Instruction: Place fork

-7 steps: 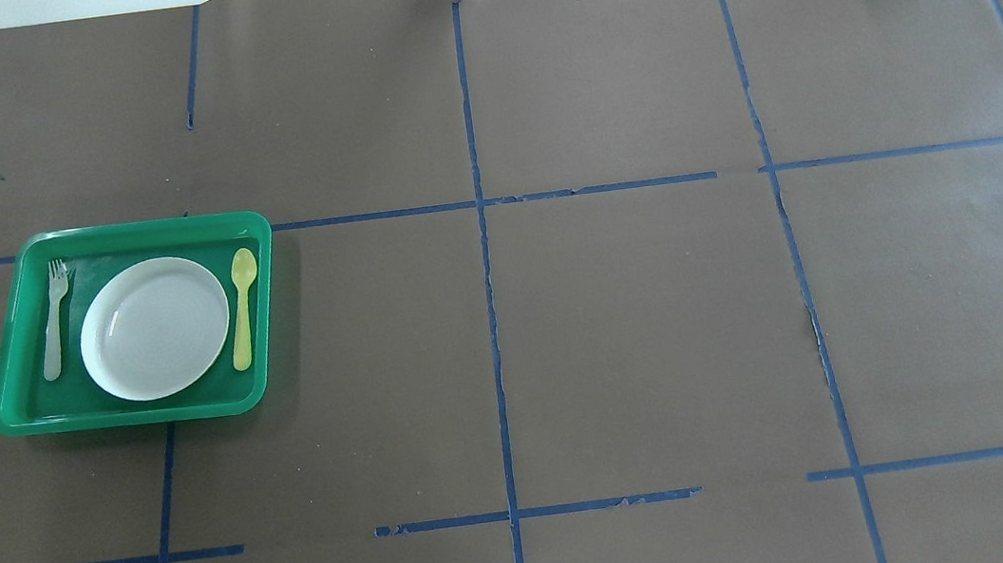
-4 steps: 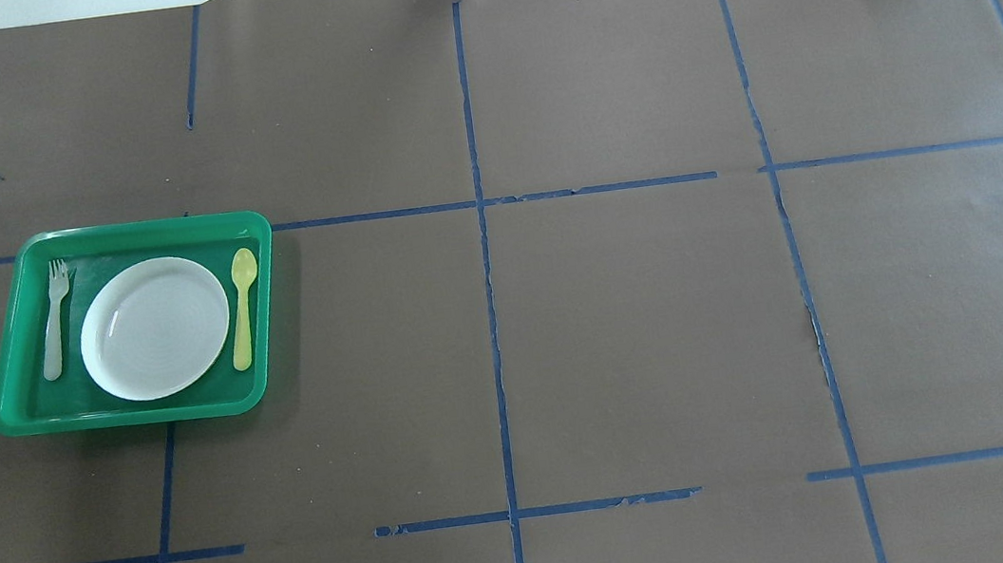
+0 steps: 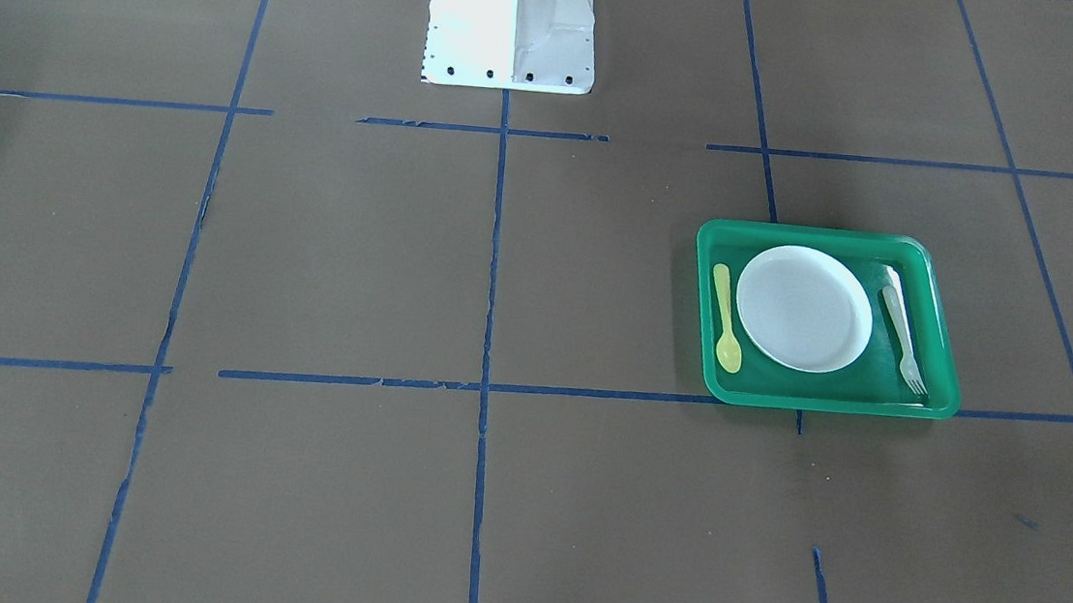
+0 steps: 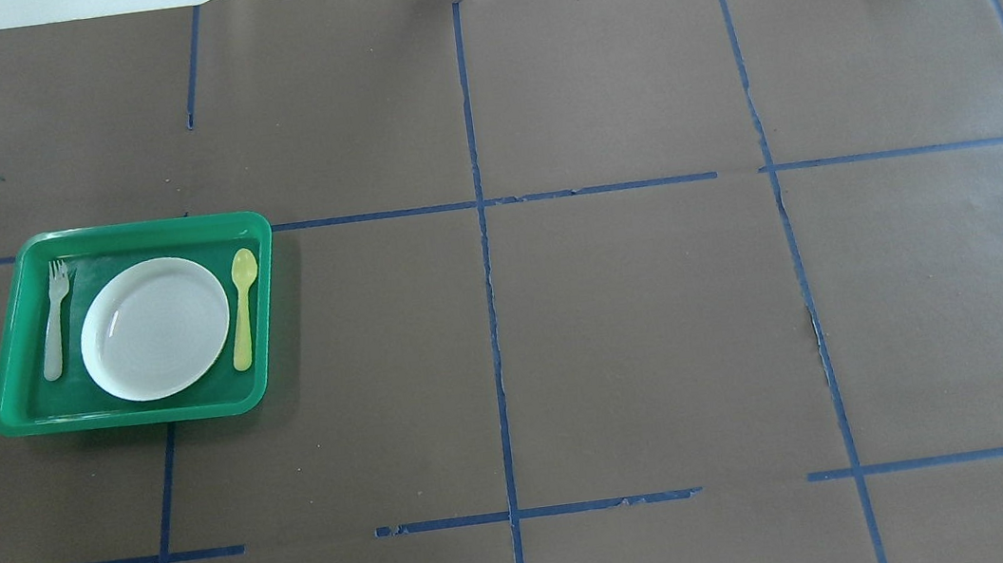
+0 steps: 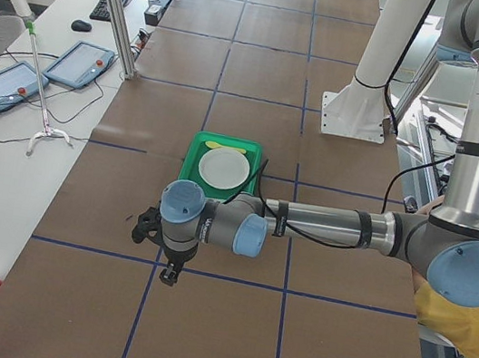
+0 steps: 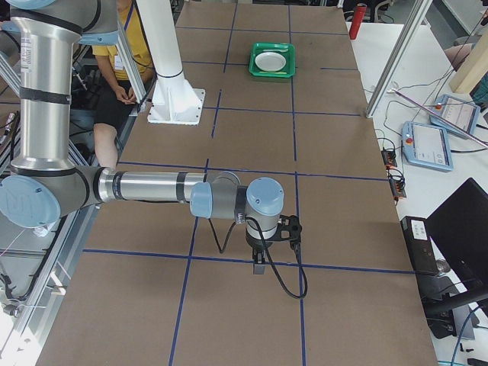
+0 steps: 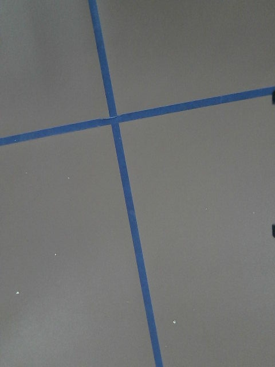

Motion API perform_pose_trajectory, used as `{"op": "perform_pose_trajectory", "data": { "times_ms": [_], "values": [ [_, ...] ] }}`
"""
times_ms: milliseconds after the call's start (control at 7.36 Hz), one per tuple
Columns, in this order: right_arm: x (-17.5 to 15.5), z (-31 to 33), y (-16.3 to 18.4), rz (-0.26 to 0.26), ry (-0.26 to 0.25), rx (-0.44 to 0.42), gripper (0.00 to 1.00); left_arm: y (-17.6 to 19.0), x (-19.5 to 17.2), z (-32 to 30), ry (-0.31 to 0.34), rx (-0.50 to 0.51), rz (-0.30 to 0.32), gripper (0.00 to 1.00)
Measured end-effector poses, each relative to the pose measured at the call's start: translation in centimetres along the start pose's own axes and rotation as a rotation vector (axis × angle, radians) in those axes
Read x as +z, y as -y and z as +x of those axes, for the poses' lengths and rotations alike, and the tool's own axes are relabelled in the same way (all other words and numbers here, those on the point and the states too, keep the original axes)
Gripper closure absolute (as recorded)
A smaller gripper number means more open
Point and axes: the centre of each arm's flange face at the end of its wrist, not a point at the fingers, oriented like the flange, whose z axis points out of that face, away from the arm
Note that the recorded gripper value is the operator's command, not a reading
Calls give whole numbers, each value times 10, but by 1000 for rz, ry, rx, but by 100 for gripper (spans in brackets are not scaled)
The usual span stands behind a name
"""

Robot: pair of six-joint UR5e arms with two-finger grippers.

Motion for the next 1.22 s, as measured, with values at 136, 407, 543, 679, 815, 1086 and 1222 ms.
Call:
{"op": "perform_pose_trajectory", "data": {
  "times_ms": [136, 407, 543, 679, 815, 1086, 1222],
  "values": [
    [0, 0, 0, 0, 0, 0, 0, 0, -17, -1, -4, -37, 0, 0],
    [0, 0, 0, 0, 0, 0, 0, -13, -29, -3, -3, -40, -5, 0],
    [0, 0, 0, 0, 0, 0, 0, -21, -27, -5, -1, -12, -3, 0],
    [0, 0, 0, 0, 0, 0, 0, -26, -24, -6, 0, 6, 5, 0],
    [0, 0, 0, 0, 0, 1, 0, -33, -20, -8, -5, 8, 8, 0],
    [0, 0, 0, 0, 0, 1, 0, -43, -15, -10, -9, 3, 3, 0],
    [0, 0, 0, 0, 0, 0, 0, -46, -10, -14, -11, -9, -9, 0]
  ]
}}
